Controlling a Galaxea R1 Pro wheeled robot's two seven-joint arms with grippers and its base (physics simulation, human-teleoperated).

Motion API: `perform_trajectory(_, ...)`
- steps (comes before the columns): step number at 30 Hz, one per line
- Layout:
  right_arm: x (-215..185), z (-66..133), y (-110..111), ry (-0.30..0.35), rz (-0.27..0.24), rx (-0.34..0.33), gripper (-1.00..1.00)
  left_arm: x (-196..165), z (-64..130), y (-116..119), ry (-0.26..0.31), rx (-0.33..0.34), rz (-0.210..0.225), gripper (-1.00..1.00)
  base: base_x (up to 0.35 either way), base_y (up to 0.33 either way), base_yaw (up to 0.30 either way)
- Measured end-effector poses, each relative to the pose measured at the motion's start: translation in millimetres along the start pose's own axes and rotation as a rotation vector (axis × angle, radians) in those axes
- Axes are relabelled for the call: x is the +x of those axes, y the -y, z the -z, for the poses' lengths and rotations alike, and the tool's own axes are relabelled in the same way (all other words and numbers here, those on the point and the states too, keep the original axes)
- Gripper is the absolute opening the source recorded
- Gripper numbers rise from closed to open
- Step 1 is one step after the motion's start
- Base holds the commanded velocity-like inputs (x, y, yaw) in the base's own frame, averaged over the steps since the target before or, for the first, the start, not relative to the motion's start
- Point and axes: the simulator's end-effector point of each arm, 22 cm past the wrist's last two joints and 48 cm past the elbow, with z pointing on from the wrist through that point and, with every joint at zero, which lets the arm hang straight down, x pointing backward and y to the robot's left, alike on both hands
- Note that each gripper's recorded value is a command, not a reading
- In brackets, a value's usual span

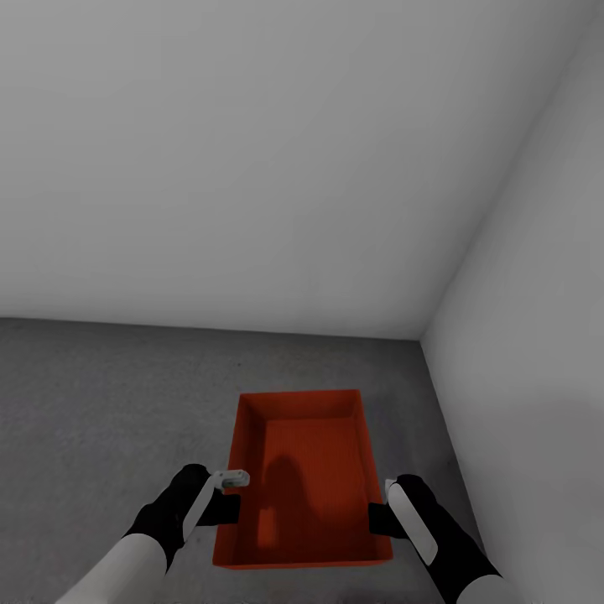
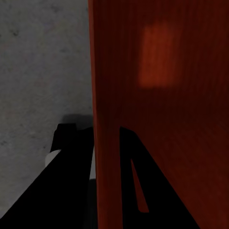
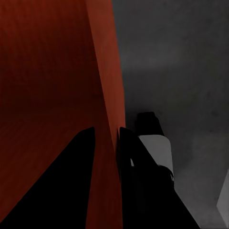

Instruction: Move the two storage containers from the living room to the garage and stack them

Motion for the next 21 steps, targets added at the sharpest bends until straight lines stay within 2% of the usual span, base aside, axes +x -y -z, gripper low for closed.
perform_trajectory(12,2,-2.5,0,-0.006,0.0,0.001,-1.0,2,-2.6,0,-0.006,0.0,0.001,-1.0,0.0,0.0,0.0)
perform_trajectory(21,0,-16.3,0,-0.006,0.0,0.001,-1.0,0,-16.4,-2,-0.006,0.0,0.001,-1.0,0.0,0.0,0.0)
